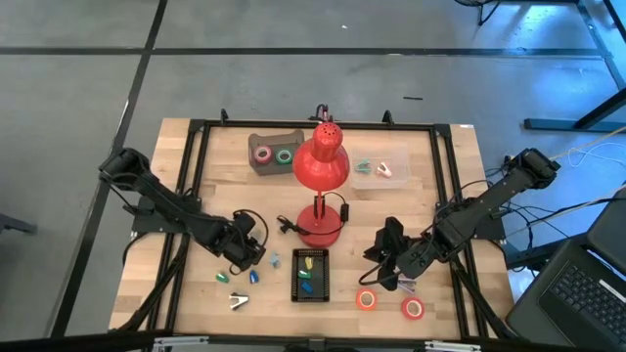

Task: Pick and place Stapler, Stapler remover, tape
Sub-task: Put the green staple remover into the transparent bin

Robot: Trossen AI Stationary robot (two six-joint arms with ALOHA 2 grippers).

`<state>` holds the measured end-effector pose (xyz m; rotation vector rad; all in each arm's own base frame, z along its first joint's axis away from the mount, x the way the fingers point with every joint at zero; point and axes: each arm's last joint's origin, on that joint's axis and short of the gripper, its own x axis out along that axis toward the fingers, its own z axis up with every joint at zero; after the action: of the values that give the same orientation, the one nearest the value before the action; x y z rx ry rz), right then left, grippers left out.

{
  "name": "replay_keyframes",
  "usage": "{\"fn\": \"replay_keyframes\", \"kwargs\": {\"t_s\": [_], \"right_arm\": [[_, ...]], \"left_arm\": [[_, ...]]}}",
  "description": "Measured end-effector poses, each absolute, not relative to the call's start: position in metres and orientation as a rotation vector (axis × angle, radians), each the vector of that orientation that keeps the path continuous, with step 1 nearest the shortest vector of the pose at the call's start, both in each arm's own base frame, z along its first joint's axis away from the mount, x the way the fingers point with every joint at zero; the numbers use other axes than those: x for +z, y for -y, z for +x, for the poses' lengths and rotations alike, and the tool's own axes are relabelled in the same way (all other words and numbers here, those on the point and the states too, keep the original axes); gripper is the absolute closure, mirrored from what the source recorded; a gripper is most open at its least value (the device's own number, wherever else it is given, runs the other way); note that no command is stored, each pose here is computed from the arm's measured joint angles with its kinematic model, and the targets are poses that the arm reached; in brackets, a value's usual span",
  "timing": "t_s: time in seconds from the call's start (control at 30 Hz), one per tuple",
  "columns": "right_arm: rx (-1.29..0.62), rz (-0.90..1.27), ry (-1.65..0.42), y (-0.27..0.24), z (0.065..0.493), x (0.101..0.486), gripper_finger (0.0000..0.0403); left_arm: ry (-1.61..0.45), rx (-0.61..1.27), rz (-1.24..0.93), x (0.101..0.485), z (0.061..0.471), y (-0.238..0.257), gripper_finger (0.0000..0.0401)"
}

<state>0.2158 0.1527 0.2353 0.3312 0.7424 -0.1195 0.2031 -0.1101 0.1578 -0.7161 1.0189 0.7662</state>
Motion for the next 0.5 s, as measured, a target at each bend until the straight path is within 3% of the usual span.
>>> {"fn": "replay_keyframes", "kwargs": {"t_s": [0.5], "right_arm": [[-0.120,0.333,-0.742,-0.153,0.216,0.235,0.0353]], "left_arm": [[-1.033,0.805,-0.681,0.140,0.216,0.104,0.0216]]}}
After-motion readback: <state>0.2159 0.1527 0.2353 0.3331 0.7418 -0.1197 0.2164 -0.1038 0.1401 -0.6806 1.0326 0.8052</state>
